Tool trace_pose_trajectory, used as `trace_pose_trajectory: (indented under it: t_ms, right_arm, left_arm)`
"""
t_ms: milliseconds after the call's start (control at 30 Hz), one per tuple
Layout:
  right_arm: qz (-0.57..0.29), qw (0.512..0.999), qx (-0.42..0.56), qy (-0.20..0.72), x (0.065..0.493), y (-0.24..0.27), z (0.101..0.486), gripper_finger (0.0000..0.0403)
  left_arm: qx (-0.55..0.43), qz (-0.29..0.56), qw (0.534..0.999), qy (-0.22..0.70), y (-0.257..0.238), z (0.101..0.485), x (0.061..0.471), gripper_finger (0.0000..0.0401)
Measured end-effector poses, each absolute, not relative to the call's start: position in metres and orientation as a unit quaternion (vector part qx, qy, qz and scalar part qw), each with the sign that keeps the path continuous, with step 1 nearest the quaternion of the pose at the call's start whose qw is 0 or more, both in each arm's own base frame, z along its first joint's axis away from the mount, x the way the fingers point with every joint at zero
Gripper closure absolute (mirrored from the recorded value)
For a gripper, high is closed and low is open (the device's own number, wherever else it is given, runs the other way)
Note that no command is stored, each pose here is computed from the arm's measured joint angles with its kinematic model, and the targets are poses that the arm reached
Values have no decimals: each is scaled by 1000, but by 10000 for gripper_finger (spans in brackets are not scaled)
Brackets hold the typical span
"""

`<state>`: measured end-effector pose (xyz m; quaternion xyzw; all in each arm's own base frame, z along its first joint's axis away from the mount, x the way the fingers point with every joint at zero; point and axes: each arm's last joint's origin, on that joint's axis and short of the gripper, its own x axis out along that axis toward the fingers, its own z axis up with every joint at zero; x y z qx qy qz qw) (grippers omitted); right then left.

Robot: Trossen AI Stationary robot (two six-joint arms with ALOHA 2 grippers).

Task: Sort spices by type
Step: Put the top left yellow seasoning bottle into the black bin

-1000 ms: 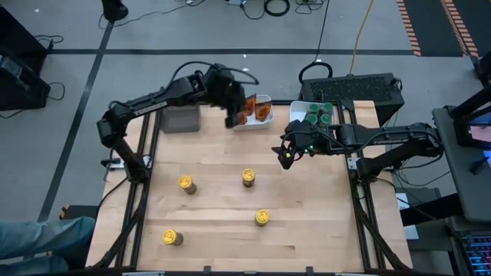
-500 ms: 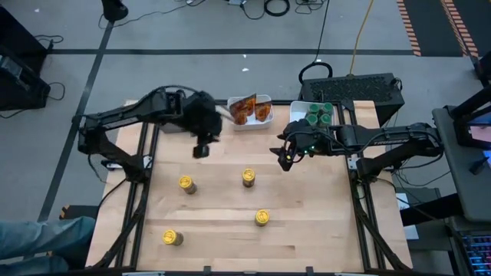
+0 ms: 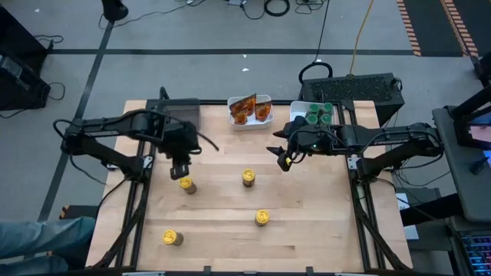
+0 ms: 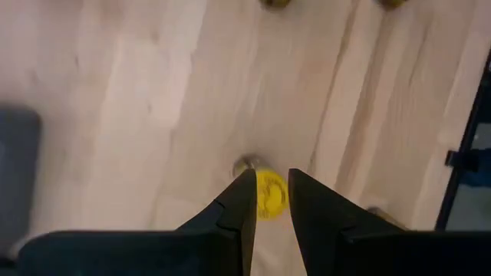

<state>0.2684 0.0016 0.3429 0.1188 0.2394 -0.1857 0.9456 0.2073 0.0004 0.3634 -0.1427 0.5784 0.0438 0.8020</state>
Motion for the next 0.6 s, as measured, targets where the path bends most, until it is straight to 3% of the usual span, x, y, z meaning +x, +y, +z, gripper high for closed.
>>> trace_pose_trajectory:
  t_ms: [167,600]
  right_arm:
    - [-184,946,111,241,268,2,343,140]
    - [-176,949,81,247,268,2,343,140]
  left_arm:
    - [-155,50,781,603,-9,343,194,289]
    - [-104,3,767,633,-28,297,194,108]
